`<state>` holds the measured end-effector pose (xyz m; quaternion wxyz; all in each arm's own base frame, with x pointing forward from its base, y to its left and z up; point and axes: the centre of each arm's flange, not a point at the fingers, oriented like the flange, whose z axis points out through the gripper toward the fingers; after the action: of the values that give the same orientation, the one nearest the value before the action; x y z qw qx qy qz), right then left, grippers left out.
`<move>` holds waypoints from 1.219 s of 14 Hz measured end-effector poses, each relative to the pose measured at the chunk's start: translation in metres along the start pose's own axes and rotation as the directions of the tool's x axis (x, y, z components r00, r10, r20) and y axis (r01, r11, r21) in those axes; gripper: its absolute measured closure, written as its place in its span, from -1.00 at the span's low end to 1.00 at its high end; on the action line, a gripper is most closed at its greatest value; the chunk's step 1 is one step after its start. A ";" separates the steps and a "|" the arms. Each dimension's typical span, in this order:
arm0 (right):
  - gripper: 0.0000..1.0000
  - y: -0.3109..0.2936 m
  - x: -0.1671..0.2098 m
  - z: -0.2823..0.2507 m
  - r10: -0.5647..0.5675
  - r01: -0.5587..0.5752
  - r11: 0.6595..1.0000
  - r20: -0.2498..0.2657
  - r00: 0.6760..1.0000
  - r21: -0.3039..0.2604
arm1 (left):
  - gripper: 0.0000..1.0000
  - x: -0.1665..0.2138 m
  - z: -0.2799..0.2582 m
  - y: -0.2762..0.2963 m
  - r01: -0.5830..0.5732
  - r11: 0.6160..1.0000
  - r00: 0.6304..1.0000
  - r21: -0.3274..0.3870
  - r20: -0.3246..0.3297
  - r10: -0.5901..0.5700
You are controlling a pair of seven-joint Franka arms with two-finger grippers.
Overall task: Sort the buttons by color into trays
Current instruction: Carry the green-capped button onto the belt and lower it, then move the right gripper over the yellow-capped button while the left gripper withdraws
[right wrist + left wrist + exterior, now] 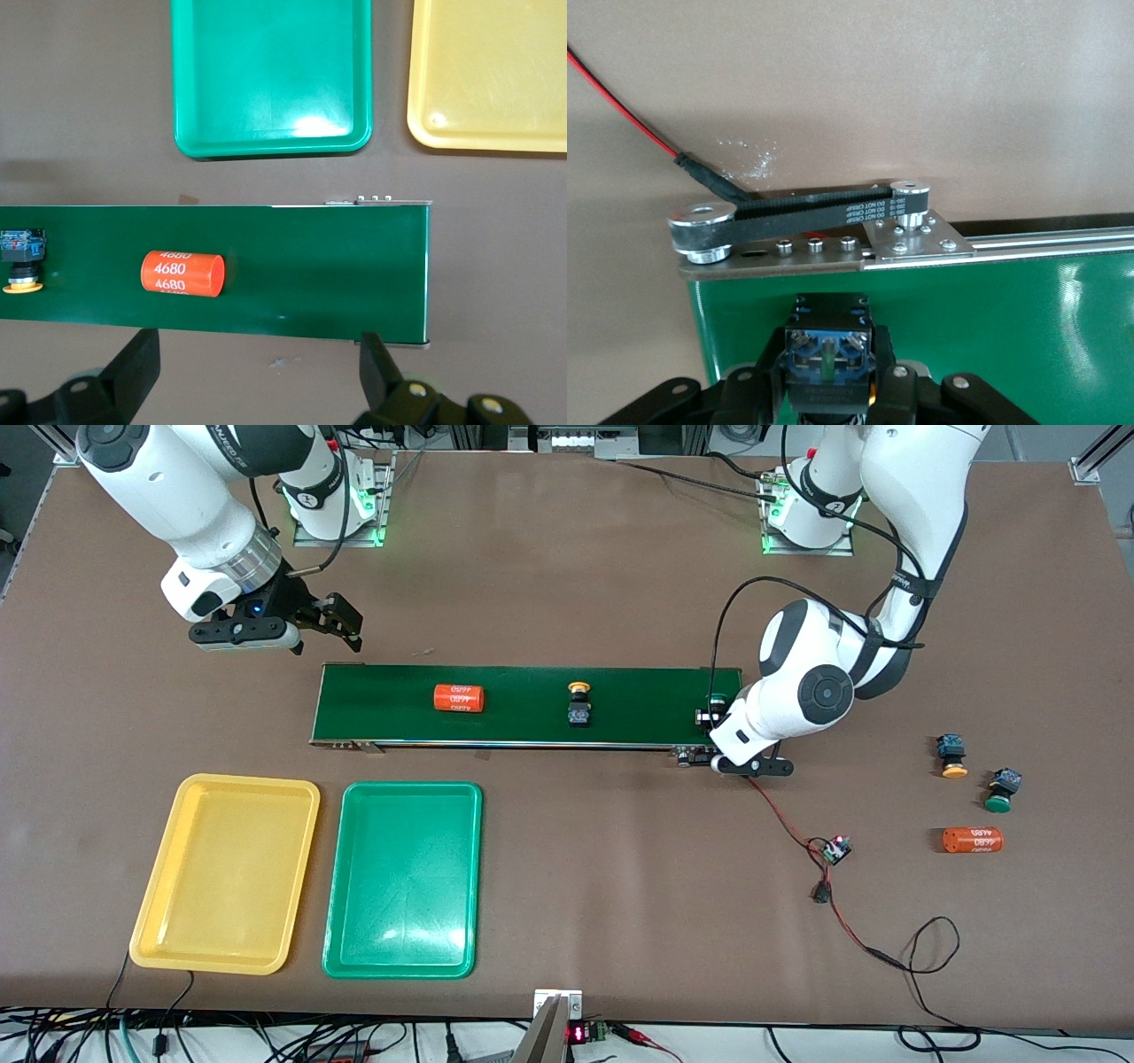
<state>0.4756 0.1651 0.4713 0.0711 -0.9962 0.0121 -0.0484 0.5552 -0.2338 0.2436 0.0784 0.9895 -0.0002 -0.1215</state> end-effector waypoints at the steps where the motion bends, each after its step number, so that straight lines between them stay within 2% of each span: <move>1: -1.00 0.000 0.000 0.000 0.011 -0.011 1.000 0.001 1.000 -0.001 | 0.09 -0.001 0.001 0.002 -0.003 1.000 1.000 0.001 0.001 0.003; 6: -1.00 -0.027 -0.006 0.015 0.032 -0.033 0.999 -0.004 0.999 -0.038 | -0.87 -0.011 -0.027 0.011 -0.022 1.000 1.000 0.006 0.010 0.022; 7: -1.00 -0.030 -0.006 0.018 0.029 -0.029 0.999 -0.006 1.000 -0.036 | -0.99 -0.015 -0.043 0.012 -0.025 1.000 1.000 0.007 0.009 0.025; 10: -1.00 -0.038 -0.006 0.029 0.034 -0.034 0.999 0.003 0.999 -0.032 | -1.00 -0.017 -0.107 -0.012 0.015 1.000 1.000 -0.004 -0.003 -0.015; 12: -1.00 -0.045 -0.007 0.037 0.031 -0.031 0.999 0.004 1.000 -0.026 | -1.00 -0.004 -0.137 -0.064 0.097 0.995 0.995 -0.027 -0.030 -0.098; 15: -1.00 -0.054 -0.008 0.050 0.050 -0.050 0.999 0.016 0.999 -0.022 | -1.00 0.014 -0.137 -0.143 0.179 0.984 0.983 0.009 -0.038 -0.178; 17: -1.00 -0.061 -0.010 0.059 0.062 -0.061 0.998 0.023 0.998 -0.020 | -1.00 0.023 -0.126 -0.181 0.151 0.988 0.988 0.027 -0.035 -0.150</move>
<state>0.4723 0.2345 0.4211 0.0630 -0.9965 0.0425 -0.0344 0.6046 -0.0356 0.3305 0.0542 0.9896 0.0740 -0.1107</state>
